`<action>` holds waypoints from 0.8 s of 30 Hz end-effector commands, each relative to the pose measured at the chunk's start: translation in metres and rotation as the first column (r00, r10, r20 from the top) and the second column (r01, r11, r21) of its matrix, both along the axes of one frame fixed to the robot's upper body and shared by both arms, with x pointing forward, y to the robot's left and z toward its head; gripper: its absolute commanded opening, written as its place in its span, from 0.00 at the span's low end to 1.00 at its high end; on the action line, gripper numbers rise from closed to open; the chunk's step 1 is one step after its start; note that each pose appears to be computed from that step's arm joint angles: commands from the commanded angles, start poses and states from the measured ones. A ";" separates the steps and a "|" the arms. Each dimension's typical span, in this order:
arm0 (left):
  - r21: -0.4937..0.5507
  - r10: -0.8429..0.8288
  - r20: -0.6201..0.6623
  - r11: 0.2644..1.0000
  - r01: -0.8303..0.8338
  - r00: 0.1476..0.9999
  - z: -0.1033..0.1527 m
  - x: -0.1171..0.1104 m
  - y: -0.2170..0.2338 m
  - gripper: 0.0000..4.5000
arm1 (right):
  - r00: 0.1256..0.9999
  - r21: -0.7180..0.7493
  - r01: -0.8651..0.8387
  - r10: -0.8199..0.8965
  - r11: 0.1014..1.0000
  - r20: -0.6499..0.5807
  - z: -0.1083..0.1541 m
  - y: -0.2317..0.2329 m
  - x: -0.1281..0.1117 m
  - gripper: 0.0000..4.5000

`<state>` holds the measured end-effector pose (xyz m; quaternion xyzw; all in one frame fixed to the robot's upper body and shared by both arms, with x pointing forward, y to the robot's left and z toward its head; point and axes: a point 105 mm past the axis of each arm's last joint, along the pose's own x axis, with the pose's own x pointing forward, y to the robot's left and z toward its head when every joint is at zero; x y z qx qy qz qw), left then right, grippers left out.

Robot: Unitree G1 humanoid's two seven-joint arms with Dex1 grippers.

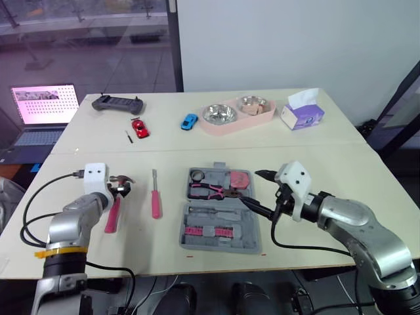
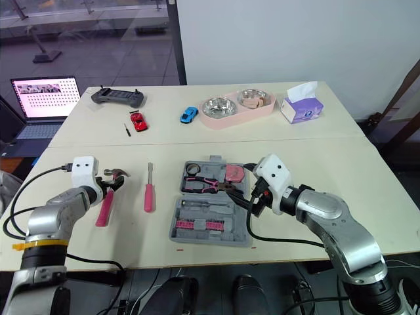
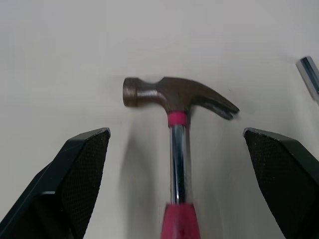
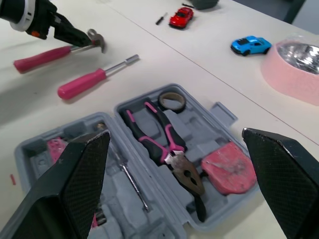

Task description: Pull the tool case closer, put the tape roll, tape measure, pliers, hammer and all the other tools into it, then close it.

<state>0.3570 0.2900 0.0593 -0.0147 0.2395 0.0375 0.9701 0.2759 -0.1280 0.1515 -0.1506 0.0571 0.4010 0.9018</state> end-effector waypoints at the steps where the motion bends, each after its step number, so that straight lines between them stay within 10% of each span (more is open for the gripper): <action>1: 0.012 -0.068 -0.033 0.998 0.068 0.997 -0.006 0.008 -0.004 1.00 | 0.998 0.012 0.009 -0.010 1.000 0.056 0.014 0.000 -0.001 0.99; 8: -0.089 -0.083 -0.130 0.993 0.072 0.988 -0.030 0.002 -0.014 1.00 | 0.998 0.001 0.021 -0.021 1.000 0.067 0.017 -0.001 -0.001 0.99; 11: -0.096 -0.076 -0.124 0.993 0.064 0.989 -0.030 0.001 -0.014 0.82 | 0.997 -0.002 0.029 -0.029 1.000 0.070 0.017 -0.002 -0.001 1.00; 18: -0.094 -0.086 -0.124 0.993 0.075 0.989 -0.034 -0.001 -0.013 0.03 | 0.997 -0.006 0.041 -0.041 0.999 0.071 0.016 -0.004 0.000 1.00; 24: -0.083 -0.060 -0.096 0.995 0.052 0.994 -0.026 0.003 -0.006 0.01 | 0.996 -0.014 0.052 -0.051 0.999 0.071 0.015 -0.005 0.002 1.00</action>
